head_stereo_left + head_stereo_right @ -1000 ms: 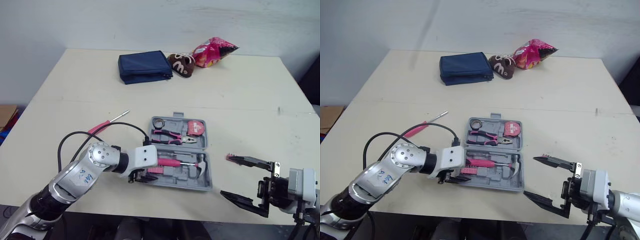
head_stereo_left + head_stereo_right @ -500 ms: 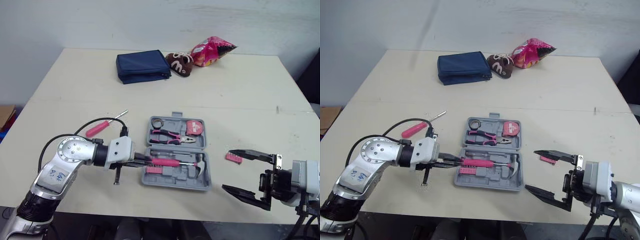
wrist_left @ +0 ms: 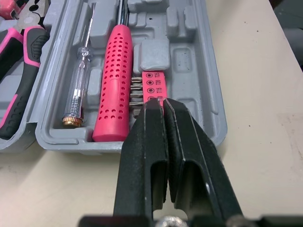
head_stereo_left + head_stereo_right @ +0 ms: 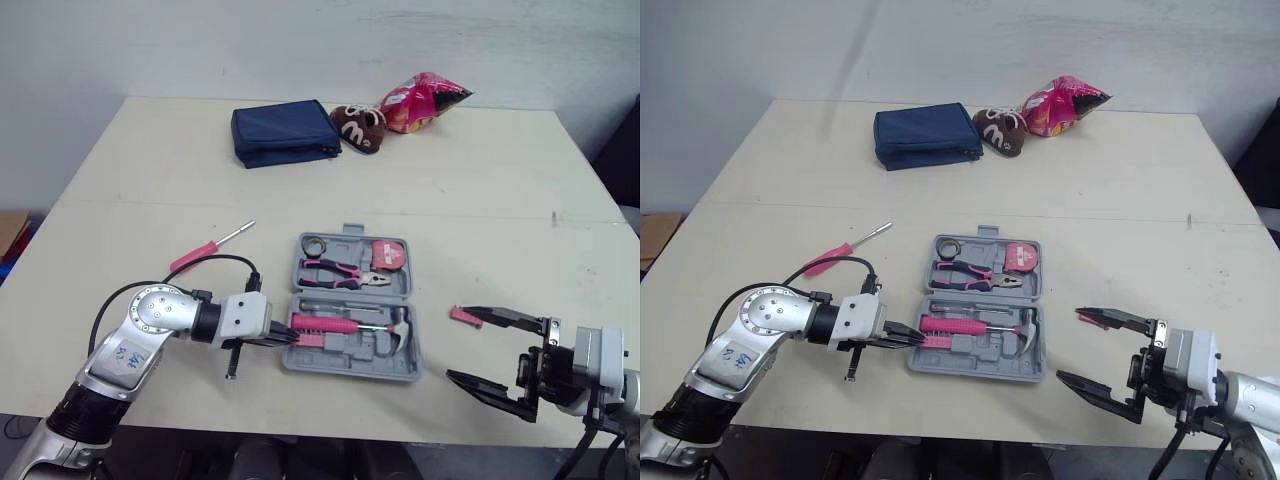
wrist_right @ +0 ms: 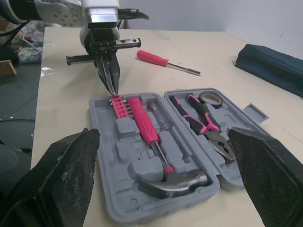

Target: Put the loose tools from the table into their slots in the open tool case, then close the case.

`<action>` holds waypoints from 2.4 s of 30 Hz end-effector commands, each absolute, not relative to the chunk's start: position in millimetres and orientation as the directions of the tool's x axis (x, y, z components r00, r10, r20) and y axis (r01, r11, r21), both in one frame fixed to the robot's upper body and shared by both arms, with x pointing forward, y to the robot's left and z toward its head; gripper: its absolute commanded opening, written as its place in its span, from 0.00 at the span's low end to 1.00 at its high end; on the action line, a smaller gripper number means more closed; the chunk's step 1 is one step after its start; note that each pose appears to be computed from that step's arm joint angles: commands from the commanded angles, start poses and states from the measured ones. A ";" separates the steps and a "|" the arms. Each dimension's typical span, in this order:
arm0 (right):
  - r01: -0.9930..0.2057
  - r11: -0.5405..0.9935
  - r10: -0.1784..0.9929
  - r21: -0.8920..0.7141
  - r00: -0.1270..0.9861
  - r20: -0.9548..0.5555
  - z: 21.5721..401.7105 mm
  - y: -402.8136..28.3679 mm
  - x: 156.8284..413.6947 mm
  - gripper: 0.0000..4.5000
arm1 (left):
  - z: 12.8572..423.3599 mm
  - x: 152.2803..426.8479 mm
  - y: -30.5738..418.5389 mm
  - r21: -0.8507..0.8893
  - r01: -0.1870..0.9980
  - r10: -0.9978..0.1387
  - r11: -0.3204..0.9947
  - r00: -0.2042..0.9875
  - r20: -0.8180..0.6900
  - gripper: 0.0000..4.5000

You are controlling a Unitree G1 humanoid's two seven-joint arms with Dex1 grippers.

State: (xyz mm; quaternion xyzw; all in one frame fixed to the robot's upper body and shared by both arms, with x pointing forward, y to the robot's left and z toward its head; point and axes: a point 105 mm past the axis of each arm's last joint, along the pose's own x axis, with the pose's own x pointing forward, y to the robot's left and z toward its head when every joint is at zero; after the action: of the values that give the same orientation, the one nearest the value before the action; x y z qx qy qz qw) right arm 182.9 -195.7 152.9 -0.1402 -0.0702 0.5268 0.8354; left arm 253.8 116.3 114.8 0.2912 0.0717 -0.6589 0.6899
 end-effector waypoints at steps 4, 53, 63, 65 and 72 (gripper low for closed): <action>-0.851 0.403 0.902 -0.337 0.431 -0.012 149.7 -198.0 171.5 1.00 | 105.0 256.6 116.2 0.343 0.937 -0.821 -0.065 0.146 -0.552 0.01; -0.372 0.859 0.307 -0.352 0.924 -0.228 115.8 -416.1 102.5 1.00 | 132.9 231.6 404.7 0.360 0.491 -0.400 0.793 0.866 -0.300 0.99; -0.639 0.715 0.626 -0.284 0.766 -0.145 128.0 -313.7 181.2 1.00 | 157.5 260.0 284.8 0.327 0.764 -0.753 0.556 0.630 -0.193 0.99; -0.683 0.685 0.654 -0.256 0.730 -0.197 126.0 -298.0 194.0 1.00 | 161.7 257.6 258.5 0.301 0.826 -0.815 0.477 0.544 -0.199 0.99; -0.811 0.544 0.748 -0.218 0.586 -0.313 112.1 -270.6 221.8 1.00 | 178.4 246.0 176.7 0.285 0.941 -0.956 0.180 0.236 -0.172 0.99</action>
State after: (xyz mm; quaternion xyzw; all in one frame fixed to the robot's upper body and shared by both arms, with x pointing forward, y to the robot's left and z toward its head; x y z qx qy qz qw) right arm 221.7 -269.0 116.4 -0.1646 0.0757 0.4374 0.8808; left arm 252.1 192.7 169.8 0.1677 -0.0056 -0.5882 0.7911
